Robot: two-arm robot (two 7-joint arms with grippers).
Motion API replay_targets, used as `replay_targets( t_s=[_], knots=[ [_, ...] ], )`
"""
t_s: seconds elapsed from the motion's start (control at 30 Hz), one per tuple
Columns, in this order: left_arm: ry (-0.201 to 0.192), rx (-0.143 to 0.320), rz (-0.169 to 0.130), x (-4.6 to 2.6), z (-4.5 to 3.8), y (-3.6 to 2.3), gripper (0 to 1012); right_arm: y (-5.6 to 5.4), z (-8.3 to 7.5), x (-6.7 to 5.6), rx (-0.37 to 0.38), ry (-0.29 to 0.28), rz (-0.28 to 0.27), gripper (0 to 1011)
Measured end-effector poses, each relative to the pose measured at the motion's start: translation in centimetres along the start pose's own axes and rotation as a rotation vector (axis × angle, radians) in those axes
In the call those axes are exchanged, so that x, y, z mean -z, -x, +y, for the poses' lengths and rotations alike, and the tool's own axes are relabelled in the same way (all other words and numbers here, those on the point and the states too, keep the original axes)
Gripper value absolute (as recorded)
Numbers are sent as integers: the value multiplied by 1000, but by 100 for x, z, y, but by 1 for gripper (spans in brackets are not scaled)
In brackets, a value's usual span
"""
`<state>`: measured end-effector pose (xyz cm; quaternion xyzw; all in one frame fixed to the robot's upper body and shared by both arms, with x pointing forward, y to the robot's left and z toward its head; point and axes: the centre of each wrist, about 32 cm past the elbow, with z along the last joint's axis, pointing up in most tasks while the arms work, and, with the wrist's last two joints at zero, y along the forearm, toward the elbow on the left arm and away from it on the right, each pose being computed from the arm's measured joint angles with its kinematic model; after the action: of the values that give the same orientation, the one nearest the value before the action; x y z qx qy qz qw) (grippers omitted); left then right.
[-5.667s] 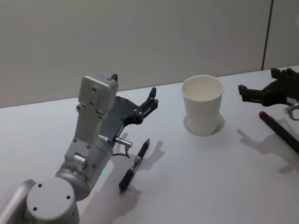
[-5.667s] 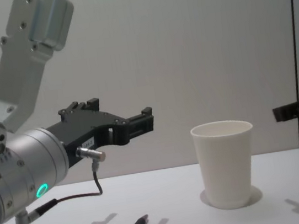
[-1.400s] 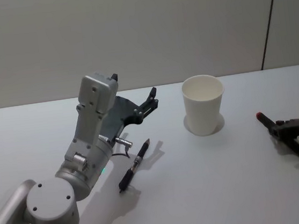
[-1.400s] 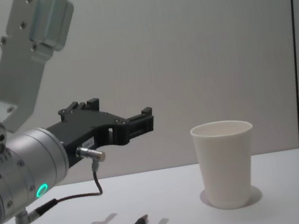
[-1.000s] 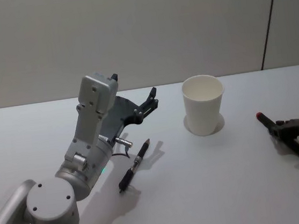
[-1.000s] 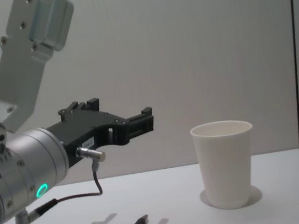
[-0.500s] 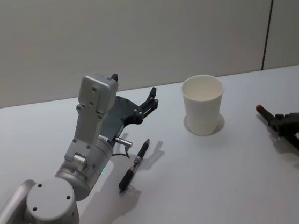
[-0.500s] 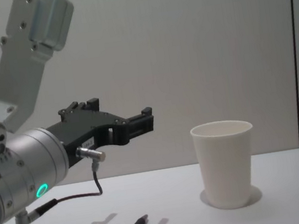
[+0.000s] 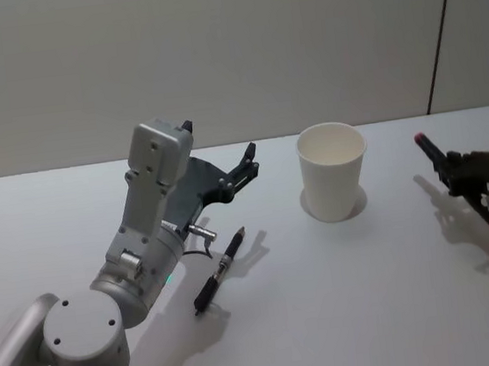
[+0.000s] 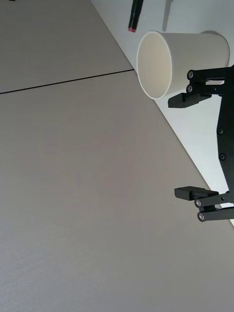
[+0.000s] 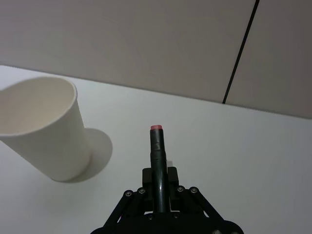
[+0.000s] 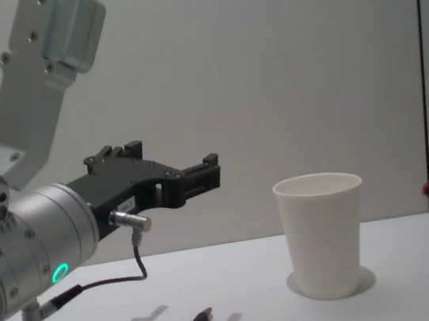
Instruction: Place the pen into the pen holder.
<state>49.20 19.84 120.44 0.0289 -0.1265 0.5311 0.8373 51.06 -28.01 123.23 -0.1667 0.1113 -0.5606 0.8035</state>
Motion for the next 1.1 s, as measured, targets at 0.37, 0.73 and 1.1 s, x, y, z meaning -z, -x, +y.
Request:
replay_targets(
  t_s=[0.37,0.73,1.1],
  knots=[
    [0,0,0,0,0,0,1001,96,-54,-56,14,-158,-36,168],
    [0,0,0,0,0,0,1001,232,-79,-151,17,-344,-67,168],
    [0,0,0,0,0,0,1001,399,-51,-291,8,-523,-87,168]
  ],
)
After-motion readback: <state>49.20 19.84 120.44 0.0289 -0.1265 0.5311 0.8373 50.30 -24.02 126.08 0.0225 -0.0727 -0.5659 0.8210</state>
